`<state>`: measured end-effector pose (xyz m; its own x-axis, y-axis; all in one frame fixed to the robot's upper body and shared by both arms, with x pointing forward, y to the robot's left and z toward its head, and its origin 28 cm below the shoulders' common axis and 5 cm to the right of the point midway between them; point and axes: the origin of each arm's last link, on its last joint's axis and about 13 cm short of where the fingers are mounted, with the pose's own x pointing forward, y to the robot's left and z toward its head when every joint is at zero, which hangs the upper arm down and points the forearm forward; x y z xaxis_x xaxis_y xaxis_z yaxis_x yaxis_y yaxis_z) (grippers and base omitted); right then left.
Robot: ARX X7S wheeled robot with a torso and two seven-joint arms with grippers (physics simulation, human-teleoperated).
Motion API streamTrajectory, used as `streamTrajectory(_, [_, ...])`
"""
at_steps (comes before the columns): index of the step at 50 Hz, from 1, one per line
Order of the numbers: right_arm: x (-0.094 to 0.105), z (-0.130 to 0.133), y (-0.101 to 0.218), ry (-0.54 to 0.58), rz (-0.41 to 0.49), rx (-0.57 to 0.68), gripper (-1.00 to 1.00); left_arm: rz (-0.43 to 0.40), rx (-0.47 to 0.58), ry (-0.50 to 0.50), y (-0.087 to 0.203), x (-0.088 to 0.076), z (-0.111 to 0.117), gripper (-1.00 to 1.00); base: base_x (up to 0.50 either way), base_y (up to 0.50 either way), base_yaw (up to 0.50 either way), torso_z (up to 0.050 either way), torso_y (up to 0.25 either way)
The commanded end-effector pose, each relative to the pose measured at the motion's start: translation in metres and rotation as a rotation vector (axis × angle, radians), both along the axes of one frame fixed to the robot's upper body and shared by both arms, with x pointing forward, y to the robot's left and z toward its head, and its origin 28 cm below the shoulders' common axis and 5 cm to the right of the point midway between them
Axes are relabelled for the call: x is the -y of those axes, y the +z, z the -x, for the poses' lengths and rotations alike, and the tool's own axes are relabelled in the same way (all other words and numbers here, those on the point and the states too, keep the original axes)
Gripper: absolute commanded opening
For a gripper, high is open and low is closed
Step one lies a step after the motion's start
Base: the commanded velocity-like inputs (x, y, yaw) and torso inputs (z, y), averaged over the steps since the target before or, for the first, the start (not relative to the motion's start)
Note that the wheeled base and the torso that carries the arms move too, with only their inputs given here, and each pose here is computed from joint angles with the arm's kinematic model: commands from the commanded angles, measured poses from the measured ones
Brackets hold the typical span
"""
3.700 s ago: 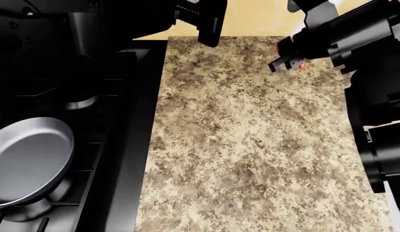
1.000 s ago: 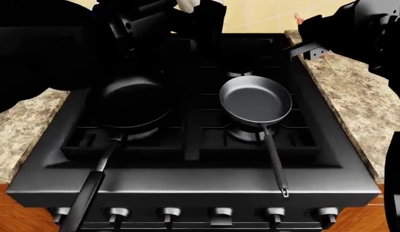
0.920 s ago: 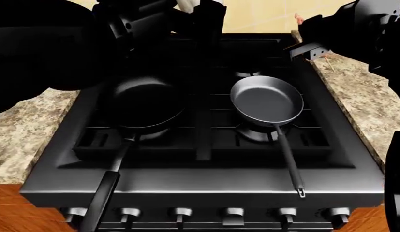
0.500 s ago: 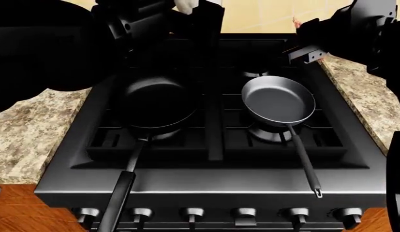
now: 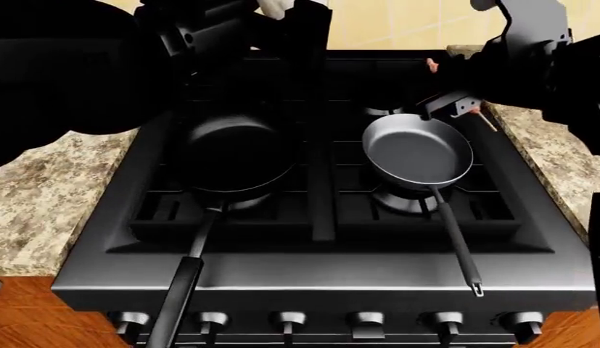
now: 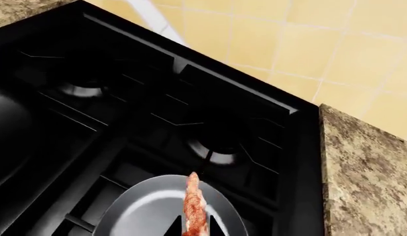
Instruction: Place both pans onto different burners. Then place the garlic and the kebabs on different pans.
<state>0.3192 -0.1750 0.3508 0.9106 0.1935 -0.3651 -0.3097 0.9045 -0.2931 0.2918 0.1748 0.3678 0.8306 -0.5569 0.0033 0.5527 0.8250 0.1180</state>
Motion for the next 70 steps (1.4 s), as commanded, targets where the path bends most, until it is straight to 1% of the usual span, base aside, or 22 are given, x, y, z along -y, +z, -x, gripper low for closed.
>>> streamTrajectory(1, [0.000, 0.001, -0.009, 0.035, 0.011, -0.068, -1.00, 0.027, -0.026, -0.006, -0.006, 0.001, 0.000, -1.00, 0.00, 0.00, 0.00, 0.000, 0.000])
streamTrajectory(15, [-0.004, 0.000, -0.019, 0.081, 0.021, -0.122, -1.00, 0.026, -0.028, -0.010, -0.007, 0.002, -0.001, -1.00, 0.00, 0.00, 0.00, 0.000, 0.000])
streamTrajectory(28, [-0.015, -0.026, -0.023, 0.114, 0.048, -0.159, -1.00, 0.027, -0.026, -0.006, -0.007, 0.000, 0.000, -1.00, 0.00, 0.00, 0.00, 0.000, 0.000])
streamTrajectory(37, [-0.018, -0.042, -0.029, 0.110, 0.070, -0.193, -1.00, 0.030, -0.026, -0.003, -0.008, -0.001, 0.000, -1.00, 0.00, 0.00, 0.00, 0.000, 0.000])
streamTrajectory(48, [-0.018, -0.054, -0.039, 0.099, 0.084, -0.236, -1.00, 0.030, -0.027, -0.004, -0.007, -0.001, -0.001, -1.00, 0.00, 0.00, 0.00, 0.000, 0.000])
streamTrajectory(70, [-0.017, -0.060, -0.050, 0.083, 0.095, -0.273, -1.00, 0.032, -0.021, -0.001, -0.006, -0.002, 0.001, -1.00, 0.00, 0.00, 0.00, 0.000, 0.000])
